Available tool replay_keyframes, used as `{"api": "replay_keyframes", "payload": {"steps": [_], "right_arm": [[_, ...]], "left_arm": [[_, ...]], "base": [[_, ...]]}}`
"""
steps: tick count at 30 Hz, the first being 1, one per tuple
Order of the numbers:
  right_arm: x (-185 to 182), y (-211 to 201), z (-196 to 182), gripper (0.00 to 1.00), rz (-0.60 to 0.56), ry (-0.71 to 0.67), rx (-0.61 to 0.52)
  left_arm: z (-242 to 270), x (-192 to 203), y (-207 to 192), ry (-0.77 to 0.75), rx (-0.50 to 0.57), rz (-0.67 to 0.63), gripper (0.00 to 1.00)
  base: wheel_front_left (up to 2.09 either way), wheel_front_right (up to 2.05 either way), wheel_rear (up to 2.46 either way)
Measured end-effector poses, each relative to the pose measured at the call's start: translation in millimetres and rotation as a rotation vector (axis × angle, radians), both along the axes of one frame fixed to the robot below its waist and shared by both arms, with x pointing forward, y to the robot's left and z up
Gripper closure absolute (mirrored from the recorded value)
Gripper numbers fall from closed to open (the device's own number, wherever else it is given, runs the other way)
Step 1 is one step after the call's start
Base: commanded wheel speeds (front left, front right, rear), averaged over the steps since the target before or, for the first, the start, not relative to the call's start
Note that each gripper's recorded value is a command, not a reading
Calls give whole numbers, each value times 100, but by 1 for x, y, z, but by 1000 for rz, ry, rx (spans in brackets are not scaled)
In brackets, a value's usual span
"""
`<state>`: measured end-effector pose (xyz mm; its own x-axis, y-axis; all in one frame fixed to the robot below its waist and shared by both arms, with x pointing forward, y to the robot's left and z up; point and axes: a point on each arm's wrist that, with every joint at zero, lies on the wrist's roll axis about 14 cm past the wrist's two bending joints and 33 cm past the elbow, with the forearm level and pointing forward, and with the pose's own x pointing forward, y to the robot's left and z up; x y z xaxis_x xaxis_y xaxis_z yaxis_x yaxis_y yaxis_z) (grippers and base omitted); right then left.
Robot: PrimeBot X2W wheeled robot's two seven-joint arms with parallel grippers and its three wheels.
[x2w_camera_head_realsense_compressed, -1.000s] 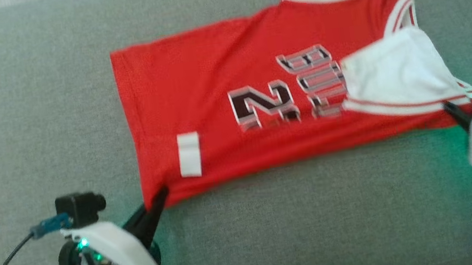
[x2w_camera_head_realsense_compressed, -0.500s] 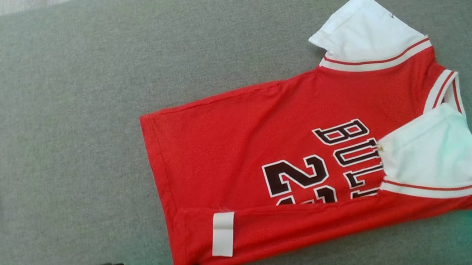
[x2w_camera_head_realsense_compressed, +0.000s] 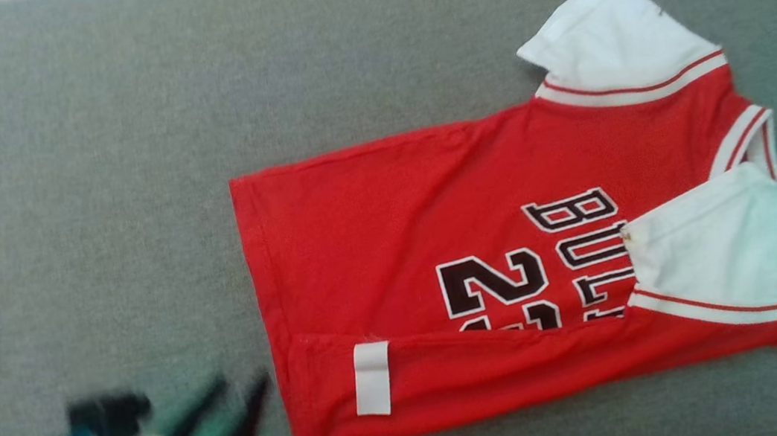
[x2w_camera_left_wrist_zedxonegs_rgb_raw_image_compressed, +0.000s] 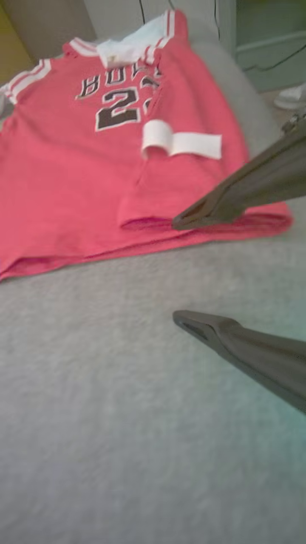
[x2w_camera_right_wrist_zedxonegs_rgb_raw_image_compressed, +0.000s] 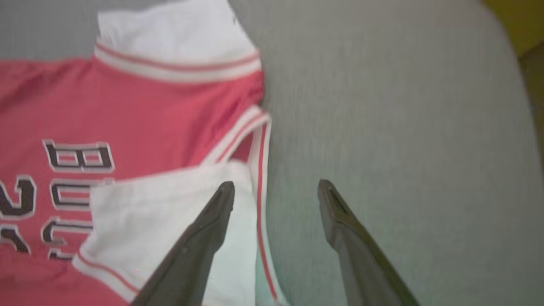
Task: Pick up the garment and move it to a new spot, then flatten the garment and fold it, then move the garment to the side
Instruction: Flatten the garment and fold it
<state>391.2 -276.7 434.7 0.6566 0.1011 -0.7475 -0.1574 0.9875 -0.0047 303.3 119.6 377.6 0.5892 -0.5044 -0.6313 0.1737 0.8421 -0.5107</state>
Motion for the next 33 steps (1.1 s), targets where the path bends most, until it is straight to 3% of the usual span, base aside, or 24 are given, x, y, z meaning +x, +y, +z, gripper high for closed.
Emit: {"api": "replay_keyframes", "payload": {"steps": [5,9,15,22,33], "right_arm": [[87,23,39,0,48,-187,-17],[129,50,18,0,98,-151,-35],[175,78,-26,0,136,-96,-48],[185,104,-75,0,165,6,-34],[185,104,-74,0,166,24,-26]], "left_arm": [[26,89,-2,-201,46,32,0],[23,133,-14,-246,83,10,0],[-5,150,-16,-197,127,-24,0],[-10,159,-20,-183,131,-45,0],[-9,157,-29,-155,85,-84,0]], "base": [[0,0,0],[0,0,0],[0,0,0],[0,0,0],[0,0,0]]}}
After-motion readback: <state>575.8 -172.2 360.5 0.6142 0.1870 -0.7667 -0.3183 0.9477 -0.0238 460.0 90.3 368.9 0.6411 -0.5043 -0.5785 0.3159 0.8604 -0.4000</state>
